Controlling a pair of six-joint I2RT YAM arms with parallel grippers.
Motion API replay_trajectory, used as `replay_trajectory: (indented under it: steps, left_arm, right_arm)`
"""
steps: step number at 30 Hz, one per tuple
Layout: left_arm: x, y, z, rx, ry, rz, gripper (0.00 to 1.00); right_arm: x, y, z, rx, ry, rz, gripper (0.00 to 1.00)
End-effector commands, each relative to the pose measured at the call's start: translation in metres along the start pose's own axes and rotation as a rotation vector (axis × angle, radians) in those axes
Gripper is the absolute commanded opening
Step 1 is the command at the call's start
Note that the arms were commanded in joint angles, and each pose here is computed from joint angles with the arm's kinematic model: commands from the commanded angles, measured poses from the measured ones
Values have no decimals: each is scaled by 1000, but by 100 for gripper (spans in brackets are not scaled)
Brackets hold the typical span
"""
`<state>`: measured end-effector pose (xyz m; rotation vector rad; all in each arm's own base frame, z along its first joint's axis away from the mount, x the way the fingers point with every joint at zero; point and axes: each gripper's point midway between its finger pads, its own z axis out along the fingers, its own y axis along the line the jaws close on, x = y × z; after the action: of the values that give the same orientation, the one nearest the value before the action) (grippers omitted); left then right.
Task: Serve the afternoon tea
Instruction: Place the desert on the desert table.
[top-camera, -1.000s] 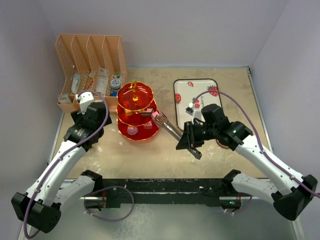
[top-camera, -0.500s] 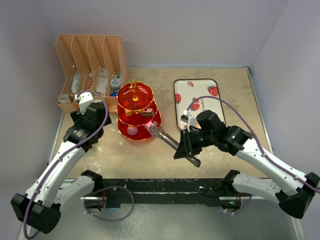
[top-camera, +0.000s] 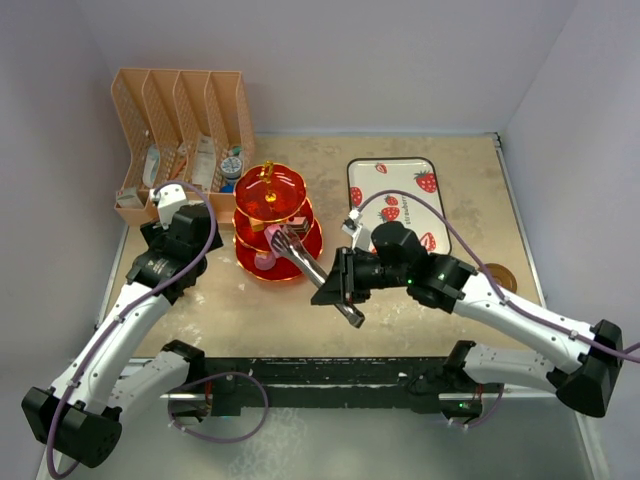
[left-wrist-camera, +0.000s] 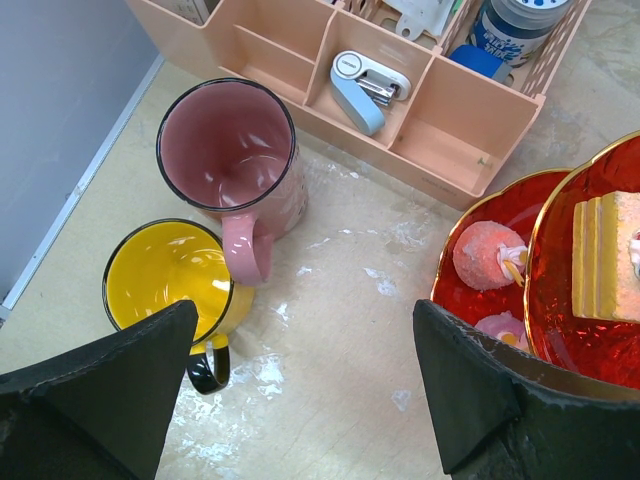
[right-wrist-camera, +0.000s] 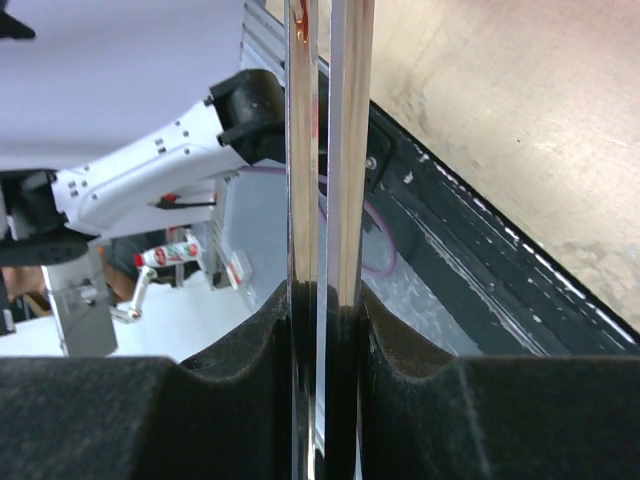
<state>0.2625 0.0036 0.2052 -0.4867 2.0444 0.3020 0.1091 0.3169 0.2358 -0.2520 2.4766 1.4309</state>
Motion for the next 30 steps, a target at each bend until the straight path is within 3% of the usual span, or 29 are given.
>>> replay_trajectory:
  steps: [1,30]
  left_arm:
    - [-8,1,-2,-2,-32,-13,86]
    - [-8,2,-2,-1,-33,-15,86]
  right_arm:
    - [-24,21,11,-64,-97,60,21]
    - [-51,18,50,-36,-170,143,25]
